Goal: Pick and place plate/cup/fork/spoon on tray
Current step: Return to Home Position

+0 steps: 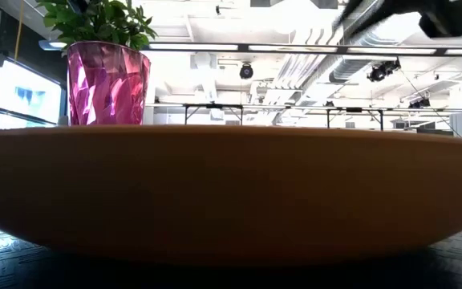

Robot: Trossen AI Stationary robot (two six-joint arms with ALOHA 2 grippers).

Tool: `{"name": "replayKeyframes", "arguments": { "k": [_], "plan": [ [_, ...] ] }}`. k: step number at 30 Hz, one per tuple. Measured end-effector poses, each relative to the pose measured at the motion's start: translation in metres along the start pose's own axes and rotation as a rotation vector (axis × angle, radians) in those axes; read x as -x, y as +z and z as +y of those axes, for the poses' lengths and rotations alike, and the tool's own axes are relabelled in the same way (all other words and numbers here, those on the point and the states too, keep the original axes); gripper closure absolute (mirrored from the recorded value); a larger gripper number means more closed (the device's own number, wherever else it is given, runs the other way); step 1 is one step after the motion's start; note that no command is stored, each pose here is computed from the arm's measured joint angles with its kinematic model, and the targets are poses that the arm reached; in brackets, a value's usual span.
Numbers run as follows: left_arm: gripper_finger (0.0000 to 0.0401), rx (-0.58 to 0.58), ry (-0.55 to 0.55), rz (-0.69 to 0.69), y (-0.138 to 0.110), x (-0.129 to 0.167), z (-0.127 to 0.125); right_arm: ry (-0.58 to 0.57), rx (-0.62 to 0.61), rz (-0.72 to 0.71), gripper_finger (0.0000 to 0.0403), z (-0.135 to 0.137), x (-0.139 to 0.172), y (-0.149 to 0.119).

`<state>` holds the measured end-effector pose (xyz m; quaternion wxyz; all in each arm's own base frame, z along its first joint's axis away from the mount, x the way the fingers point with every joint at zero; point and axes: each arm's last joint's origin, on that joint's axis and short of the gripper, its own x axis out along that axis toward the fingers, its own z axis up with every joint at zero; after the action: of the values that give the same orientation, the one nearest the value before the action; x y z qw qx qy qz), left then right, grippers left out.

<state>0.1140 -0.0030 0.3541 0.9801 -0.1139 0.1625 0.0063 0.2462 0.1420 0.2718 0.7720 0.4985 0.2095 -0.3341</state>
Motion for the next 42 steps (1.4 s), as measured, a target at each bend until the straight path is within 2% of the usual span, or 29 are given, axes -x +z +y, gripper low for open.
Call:
{"name": "replayKeyframes", "arguments": {
  "k": [5, 10, 15, 21, 26, 30, 36, 42],
  "plan": [
    [0.0320, -0.022, -0.151, -0.043, -0.018, 0.001, -0.001, 0.153, 0.055, -0.124, 0.0340, 0.011, 0.024, 0.024],
    [0.0320, 0.045, -0.223, -0.190, -0.051, -0.007, 0.005, 0.287, 0.106, -0.213, 0.0340, 0.022, 0.047, 0.043],
    [0.0320, 0.090, -0.287, -0.305, -0.079, -0.011, 0.010, 0.399, 0.119, -0.222, 0.0340, 0.031, 0.062, 0.053],
    [0.0320, 0.074, -0.340, -0.400, -0.106, -0.012, 0.015, 0.444, 0.152, -0.155, 0.0340, 0.034, 0.066, 0.054],
    [0.0320, 0.070, -0.344, -0.412, -0.127, -0.017, 0.020, 0.437, 0.203, -0.167, 0.0340, 0.032, 0.068, 0.056],
    [0.0320, 0.077, -0.339, -0.394, -0.143, -0.024, 0.024, 0.455, 0.213, -0.208, 0.0340, 0.028, 0.082, 0.069],
    [0.0320, 0.096, -0.306, -0.393, -0.157, -0.030, 0.028, 0.473, 0.383, -0.348, 0.0340, 0.017, 0.112, 0.098],
    [0.0320, 0.130, -0.251, -0.403, -0.158, -0.031, 0.030, 0.554, 0.574, -0.413, 0.0340, -0.002, 0.146, 0.130]
  ]
}}
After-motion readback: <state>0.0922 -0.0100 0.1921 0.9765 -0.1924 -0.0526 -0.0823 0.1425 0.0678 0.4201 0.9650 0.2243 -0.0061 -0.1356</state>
